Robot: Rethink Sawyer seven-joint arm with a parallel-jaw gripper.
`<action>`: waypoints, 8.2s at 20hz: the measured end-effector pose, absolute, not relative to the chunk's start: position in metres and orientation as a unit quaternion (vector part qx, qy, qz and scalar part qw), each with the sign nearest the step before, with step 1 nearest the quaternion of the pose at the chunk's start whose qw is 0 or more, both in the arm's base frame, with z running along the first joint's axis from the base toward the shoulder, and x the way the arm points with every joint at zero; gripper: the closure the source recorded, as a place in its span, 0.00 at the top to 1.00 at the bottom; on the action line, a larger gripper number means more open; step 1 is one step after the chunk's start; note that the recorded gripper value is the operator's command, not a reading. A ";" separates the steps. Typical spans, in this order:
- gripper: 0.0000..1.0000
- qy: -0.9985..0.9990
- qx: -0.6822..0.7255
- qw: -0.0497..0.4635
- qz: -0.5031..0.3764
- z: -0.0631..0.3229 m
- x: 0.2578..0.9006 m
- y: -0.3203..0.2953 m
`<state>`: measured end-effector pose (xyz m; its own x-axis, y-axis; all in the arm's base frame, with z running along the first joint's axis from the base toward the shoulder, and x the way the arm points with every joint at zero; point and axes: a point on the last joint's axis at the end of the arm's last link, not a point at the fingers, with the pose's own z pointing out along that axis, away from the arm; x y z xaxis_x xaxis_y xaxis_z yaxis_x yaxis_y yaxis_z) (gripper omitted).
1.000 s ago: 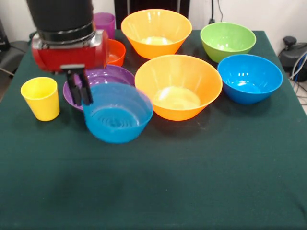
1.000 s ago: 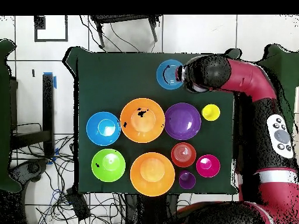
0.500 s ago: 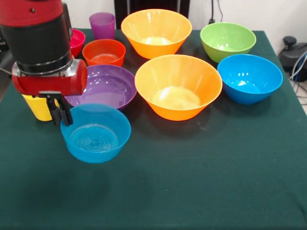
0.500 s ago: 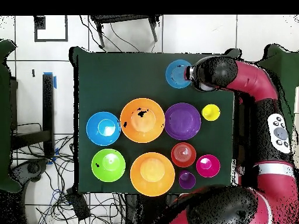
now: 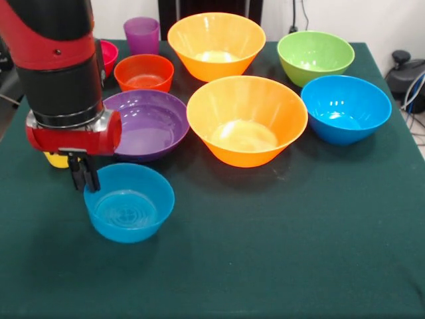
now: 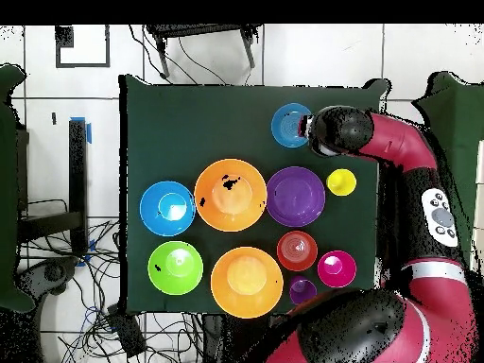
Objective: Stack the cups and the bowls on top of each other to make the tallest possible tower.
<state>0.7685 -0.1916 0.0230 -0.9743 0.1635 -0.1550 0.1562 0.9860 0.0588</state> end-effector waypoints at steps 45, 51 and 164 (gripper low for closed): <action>1.00 0.985 0.144 0.089 0.031 0.026 0.786 -0.117; 1.00 0.984 0.146 0.100 0.028 0.058 0.793 -0.110; 1.00 0.927 0.360 0.098 -0.037 0.014 0.650 0.101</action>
